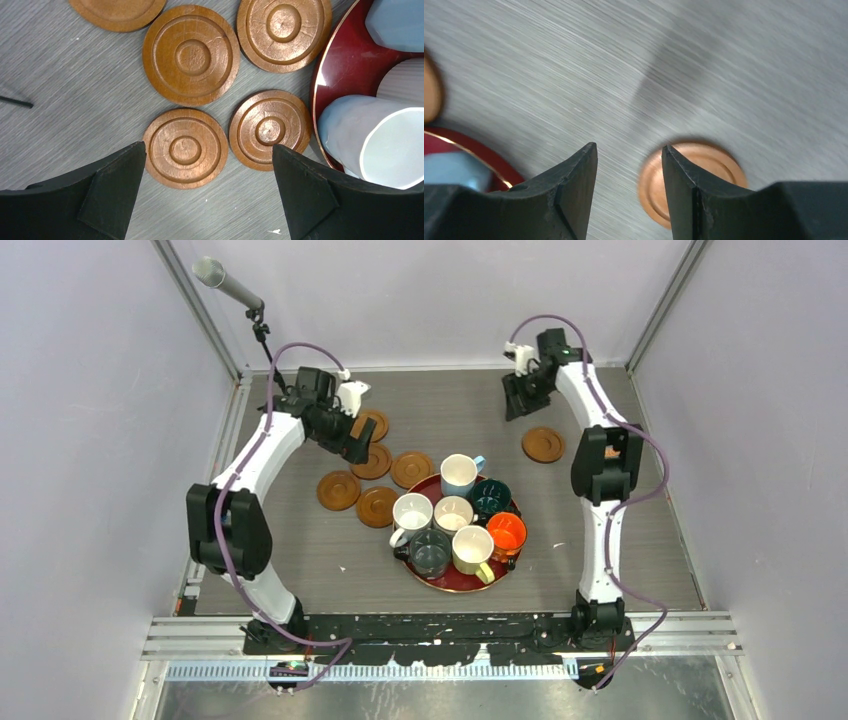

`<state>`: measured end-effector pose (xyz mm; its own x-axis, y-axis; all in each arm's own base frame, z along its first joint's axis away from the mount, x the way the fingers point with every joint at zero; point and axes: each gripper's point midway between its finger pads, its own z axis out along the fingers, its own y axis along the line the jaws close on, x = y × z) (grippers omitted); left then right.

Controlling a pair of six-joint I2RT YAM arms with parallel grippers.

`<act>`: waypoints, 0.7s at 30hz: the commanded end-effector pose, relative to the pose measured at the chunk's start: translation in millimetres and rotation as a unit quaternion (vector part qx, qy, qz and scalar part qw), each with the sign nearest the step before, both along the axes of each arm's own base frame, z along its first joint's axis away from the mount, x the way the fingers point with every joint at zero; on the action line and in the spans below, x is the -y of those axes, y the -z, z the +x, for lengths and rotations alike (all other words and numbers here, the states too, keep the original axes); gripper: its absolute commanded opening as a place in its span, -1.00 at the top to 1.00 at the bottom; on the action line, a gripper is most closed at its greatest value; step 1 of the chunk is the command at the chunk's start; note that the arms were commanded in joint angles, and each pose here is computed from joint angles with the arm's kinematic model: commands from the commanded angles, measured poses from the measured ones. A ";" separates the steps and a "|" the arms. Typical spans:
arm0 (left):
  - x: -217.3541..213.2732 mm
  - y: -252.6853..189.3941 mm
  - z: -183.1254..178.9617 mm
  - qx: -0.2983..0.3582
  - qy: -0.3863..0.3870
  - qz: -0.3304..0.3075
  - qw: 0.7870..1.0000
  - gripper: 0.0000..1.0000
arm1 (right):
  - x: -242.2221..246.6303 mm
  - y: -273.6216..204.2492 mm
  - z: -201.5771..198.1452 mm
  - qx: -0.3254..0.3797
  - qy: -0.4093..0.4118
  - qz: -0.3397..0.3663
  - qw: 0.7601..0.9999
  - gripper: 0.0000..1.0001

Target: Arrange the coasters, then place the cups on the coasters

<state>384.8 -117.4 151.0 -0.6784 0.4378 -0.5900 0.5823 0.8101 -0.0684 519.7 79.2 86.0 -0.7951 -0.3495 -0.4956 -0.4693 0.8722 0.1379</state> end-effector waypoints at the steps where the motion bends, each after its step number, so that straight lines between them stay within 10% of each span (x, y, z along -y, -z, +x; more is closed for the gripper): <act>1: 22.8 -2.0 17.9 0.012 0.024 -0.029 0.999 -1.00 | -72.6 -29.5 9.0 0.038 -0.053 0.062 0.996 -0.12; 21: 130.8 80.5 75.8 0.039 0.221 0.063 0.972 -0.42 | -89.3 -28.6 -0.6 0.024 -0.049 0.071 0.996 -0.12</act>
